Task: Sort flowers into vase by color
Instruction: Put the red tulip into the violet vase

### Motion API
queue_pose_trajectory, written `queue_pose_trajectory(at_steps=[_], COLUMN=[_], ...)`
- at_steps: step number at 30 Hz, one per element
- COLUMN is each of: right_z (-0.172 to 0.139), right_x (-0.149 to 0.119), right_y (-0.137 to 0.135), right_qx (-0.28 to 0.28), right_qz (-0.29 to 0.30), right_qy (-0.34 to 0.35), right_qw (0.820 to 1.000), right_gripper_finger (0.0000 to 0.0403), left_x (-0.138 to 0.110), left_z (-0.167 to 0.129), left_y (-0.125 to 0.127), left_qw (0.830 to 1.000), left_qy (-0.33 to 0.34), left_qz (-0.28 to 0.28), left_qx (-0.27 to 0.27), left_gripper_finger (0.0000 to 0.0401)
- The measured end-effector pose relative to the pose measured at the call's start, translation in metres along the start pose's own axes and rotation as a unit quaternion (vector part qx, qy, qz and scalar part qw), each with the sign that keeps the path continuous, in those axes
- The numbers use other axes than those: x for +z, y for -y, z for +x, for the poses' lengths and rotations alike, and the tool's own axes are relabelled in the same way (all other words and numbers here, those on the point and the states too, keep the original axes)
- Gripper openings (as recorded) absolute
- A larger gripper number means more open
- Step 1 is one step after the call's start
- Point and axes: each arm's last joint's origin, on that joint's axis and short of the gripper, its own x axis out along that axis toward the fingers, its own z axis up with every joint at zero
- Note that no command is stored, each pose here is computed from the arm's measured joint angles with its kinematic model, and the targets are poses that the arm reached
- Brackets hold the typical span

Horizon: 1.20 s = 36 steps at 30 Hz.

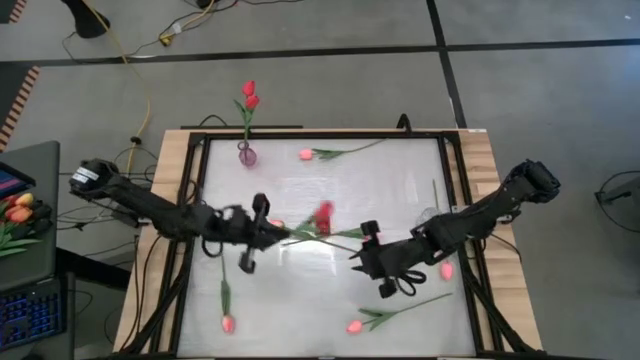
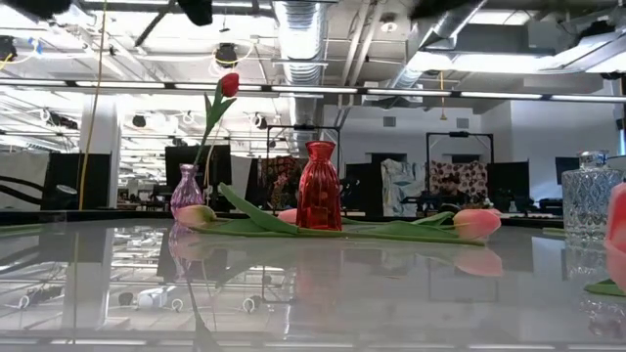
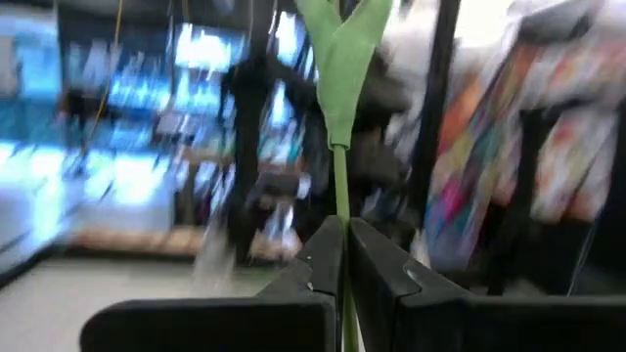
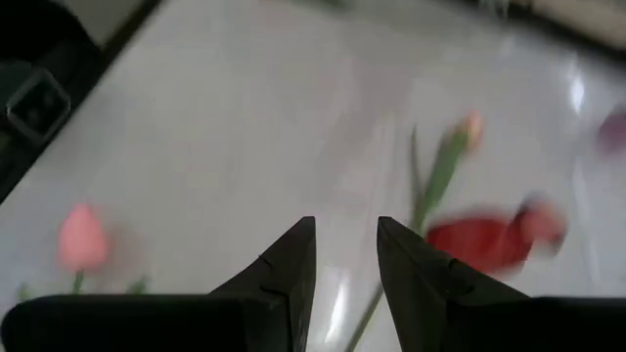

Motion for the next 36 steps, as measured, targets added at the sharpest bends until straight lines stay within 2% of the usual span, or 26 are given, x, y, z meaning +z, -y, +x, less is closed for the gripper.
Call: queue_pose_trajectory(at_steps=[3, 7, 13, 17, 20, 27, 31, 36], right_z=[0.003, 0.006, 0.006, 0.006, 0.005, 0.003, 0.001, 0.000], right_x=[0.013, 0.026, 0.033, 0.028, 0.026, 0.022, 0.020, 0.017], right_y=[0.016, 0.046, 0.096, 0.121, 0.132, 0.149, 0.159, 0.169], right_qx=[-0.028, -0.067, -0.027, 0.005, 0.009, -0.014, -0.031, -0.040], right_qz=[-0.030, -0.026, 0.019, 0.045, 0.044, 0.047, 0.035, 0.034], right_qy=[0.063, 0.142, 0.242, 0.264, 0.273, 0.282, 0.287, 0.289], right_qw=[0.997, 0.987, 0.970, 0.964, 0.961, 0.958, 0.957, 0.956], right_gripper_finger=[0.0136, 0.0136, 0.0136, 0.0139, 0.0151, 0.0221, 0.0256, 0.0265], left_x=[-0.005, -0.009, -0.012, -0.011, -0.010, -0.003, 0.002, -0.006], left_z=[-0.011, -0.013, -0.013, -0.013, -0.012, -0.010, 0.006, 0.030], left_y=[-0.015, -0.024, -0.026, -0.031, -0.038, -0.051, -0.056, -0.067], left_qw=[0.999, 0.999, 0.999, 0.997, 0.996, 0.993, 0.993, 0.992], left_qy=[0.040, 0.037, 0.024, 0.028, 0.030, 0.048, 0.048, 0.020], left_qz=[-0.003, 0.002, 0.039, 0.057, 0.063, 0.074, 0.081, 0.107], left_qx=[-0.007, 0.007, 0.018, 0.039, 0.058, 0.079, 0.066, 0.061], left_gripper_finger=[0.0000, 0.0000, 0.0000, 0.0000, 0.0000, 0.0000, 0.0000, 0.0000])
